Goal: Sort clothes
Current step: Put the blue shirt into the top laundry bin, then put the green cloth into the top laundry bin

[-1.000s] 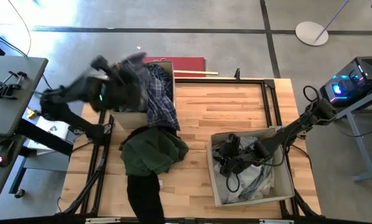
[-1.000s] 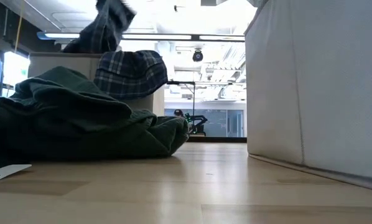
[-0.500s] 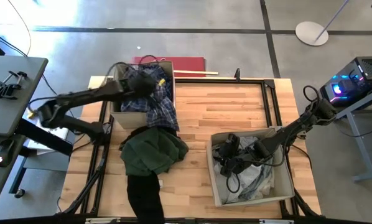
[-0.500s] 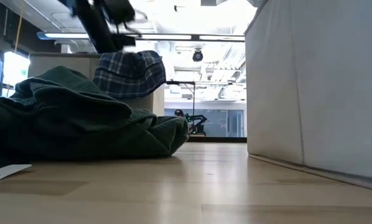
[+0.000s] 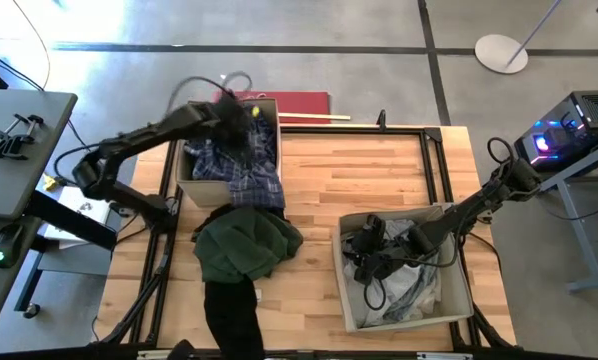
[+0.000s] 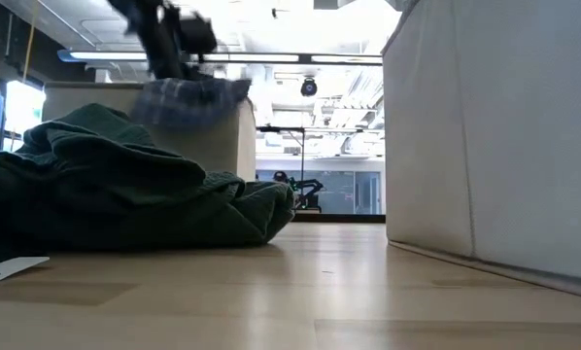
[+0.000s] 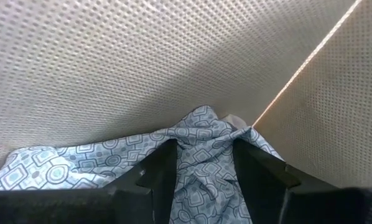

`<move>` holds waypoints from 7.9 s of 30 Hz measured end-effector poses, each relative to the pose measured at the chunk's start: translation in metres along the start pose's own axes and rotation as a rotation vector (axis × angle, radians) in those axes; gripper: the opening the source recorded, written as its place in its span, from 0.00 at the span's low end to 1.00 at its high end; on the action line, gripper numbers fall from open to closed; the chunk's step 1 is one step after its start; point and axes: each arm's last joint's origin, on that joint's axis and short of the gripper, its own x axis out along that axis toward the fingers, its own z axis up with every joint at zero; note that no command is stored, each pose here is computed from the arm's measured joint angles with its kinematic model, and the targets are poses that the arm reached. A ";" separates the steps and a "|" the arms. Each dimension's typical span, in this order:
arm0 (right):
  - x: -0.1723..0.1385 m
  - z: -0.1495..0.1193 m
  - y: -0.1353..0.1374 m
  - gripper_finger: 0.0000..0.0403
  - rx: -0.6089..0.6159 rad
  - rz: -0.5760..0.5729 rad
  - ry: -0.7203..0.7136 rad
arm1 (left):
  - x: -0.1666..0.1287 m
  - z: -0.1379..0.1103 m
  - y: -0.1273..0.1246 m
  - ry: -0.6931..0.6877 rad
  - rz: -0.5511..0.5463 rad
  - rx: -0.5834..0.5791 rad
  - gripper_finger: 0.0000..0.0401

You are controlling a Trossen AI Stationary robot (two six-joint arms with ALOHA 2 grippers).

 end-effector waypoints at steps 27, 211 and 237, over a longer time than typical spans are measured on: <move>0.000 0.001 0.001 0.38 0.051 0.006 -0.005 | -0.127 -0.162 -0.147 0.003 -0.247 0.378 0.13; 0.011 0.016 -0.012 0.38 0.170 0.057 -0.009 | -0.141 -0.121 -0.098 -0.040 -0.159 0.186 0.32; 0.011 0.016 -0.012 0.38 0.196 0.050 -0.018 | 0.008 -0.225 -0.210 -0.278 -0.325 0.268 0.58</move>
